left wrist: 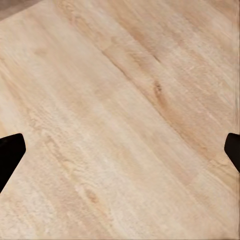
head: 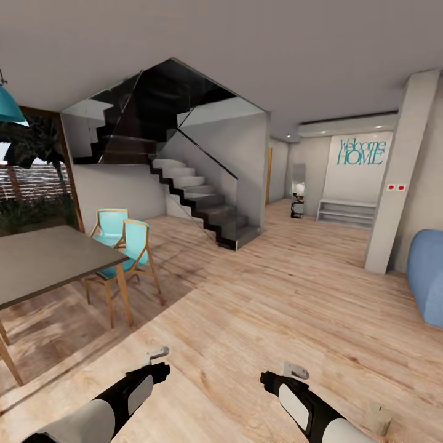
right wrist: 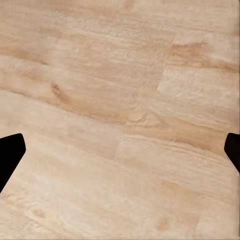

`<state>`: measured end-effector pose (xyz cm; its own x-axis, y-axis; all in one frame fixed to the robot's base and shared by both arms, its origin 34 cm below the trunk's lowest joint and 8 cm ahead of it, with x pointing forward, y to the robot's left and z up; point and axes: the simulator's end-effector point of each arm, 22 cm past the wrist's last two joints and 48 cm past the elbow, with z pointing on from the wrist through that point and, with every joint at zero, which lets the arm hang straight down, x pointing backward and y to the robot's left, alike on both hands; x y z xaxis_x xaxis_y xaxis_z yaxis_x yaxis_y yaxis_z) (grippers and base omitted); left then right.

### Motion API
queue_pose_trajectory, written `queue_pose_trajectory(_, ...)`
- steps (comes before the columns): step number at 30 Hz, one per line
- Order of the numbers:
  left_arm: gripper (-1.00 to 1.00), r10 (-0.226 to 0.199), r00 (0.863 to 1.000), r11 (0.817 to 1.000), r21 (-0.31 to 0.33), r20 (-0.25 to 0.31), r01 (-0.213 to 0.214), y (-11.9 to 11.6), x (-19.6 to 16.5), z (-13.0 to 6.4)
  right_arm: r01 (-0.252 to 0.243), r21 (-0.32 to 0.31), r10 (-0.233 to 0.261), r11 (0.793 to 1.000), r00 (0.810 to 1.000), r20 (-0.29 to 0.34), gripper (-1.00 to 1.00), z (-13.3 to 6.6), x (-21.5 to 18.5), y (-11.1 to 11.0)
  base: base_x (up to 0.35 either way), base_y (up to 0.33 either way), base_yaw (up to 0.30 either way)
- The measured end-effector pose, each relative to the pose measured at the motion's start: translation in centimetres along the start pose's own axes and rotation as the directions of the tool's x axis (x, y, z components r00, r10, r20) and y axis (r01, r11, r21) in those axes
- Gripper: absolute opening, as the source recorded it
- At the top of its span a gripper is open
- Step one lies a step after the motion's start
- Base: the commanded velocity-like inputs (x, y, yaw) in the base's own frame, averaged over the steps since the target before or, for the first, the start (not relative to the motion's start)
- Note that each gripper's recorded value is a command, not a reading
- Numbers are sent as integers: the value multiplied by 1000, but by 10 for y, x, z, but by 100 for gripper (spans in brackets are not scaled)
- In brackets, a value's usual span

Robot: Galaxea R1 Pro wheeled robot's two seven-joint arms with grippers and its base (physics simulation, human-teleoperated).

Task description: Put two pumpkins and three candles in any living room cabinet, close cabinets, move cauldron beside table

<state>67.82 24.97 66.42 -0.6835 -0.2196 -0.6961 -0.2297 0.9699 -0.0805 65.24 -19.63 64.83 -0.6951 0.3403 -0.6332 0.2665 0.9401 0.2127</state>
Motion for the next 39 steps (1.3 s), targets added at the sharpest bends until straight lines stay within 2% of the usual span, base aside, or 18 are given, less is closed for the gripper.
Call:
queue_pose_trajectory(19,100,-2,1000,1000,2,8,2,-1,-4,-2,-1,-3,1,1000,1000,8,100,-2,-4,1,7,0,-274)
queue_pose_trajectory(39,100,1,1000,1000,3,13,-1,-1,-6,-5,-2,-5,2,1000,1000,13,100,-4,-6,1,283,95,-276)
